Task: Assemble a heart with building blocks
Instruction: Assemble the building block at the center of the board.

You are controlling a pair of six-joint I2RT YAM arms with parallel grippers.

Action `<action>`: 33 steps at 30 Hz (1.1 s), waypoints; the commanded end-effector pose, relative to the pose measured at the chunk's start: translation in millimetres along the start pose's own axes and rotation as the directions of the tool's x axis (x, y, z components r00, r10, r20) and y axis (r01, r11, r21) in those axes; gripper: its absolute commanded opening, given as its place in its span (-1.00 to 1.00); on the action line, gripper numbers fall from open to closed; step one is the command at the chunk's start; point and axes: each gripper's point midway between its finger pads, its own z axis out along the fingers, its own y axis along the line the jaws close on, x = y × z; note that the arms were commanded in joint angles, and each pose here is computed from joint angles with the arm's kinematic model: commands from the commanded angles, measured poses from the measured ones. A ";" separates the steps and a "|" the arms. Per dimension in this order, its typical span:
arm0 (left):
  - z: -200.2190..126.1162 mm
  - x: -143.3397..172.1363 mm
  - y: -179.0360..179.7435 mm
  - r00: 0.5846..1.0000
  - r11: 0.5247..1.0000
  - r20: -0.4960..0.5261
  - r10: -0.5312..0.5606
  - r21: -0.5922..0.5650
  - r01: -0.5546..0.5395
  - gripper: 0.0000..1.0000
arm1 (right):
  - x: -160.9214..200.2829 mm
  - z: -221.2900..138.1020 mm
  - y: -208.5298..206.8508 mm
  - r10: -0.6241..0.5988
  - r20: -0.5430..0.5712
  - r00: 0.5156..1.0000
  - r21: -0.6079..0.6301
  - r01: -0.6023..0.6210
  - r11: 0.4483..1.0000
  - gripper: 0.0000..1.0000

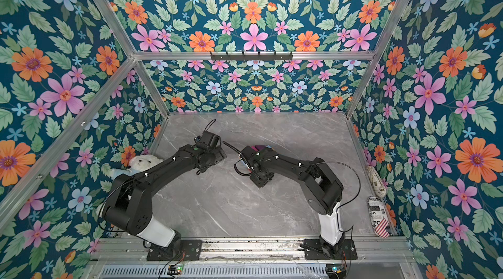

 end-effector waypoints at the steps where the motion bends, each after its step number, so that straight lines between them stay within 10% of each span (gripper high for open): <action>1: -1.3 -4.2 0.4 1.000 1.000 0.013 -0.003 -0.009 0.003 0.79 | -3.7 0.2 1.9 -0.040 0.009 0.999 -0.013 0.041 0.999 -0.35; 33: -2.7 -6.2 9.5 1.000 0.999 0.022 -0.018 -0.036 0.019 0.79 | -19.0 14.6 -8.7 -0.027 0.017 0.999 -0.076 0.028 0.997 -0.20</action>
